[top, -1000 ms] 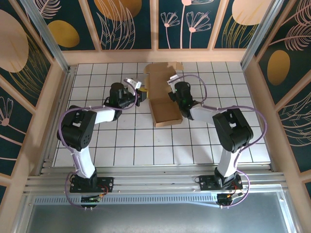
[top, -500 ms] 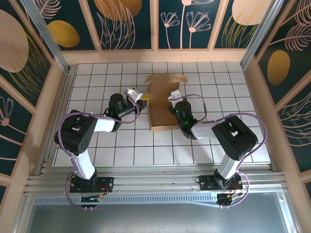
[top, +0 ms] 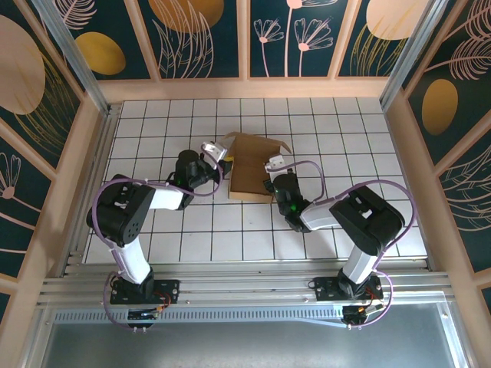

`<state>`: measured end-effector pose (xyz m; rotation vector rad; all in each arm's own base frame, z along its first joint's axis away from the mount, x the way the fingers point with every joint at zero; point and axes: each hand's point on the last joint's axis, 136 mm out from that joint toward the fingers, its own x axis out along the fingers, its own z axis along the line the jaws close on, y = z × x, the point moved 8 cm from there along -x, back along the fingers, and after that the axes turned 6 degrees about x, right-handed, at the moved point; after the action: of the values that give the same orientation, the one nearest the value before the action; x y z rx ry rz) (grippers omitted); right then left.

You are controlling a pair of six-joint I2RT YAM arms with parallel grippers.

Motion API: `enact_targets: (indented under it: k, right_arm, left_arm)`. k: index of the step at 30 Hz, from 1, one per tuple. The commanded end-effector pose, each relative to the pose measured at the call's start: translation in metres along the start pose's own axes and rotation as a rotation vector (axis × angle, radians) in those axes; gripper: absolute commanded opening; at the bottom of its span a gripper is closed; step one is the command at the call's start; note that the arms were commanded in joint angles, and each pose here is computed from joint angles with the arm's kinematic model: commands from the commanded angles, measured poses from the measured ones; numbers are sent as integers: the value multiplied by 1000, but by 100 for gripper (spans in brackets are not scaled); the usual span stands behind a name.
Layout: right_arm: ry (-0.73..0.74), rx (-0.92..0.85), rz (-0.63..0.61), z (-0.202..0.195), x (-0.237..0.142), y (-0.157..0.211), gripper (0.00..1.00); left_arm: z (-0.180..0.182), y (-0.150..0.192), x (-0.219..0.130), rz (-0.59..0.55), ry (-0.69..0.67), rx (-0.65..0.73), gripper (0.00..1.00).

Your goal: Fold the paper box

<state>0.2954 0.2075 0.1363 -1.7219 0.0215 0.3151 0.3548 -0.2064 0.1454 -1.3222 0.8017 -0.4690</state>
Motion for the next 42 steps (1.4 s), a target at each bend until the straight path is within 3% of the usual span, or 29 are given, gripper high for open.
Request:
enact_targets:
  k: [1,15,23,27,36,42]
  right_arm:
    - [-65,11,93,6,-10,24,13]
    - [-154,88,191,14,-14,29,16]
    - [-180,169,303,20,-10,29,18]
    - [-183,194,288,18,-14,20,20]
    - [-246,316,211,-1,-48,-5,51]
    - [-317,380,186,-12,-73,-26,59]
  left_arm:
    - [-15,5,-1,76,32,-85,12]
    - [-10,29,-1,225,-55,-217,13]
    - [-12,37,-5,249,-61,-270,15]
    - [-14,35,-8,221,-52,-294,15]
    - [-13,32,-14,197,-82,-315,23]
    - [-17,16,-24,128,-59,-335,38]
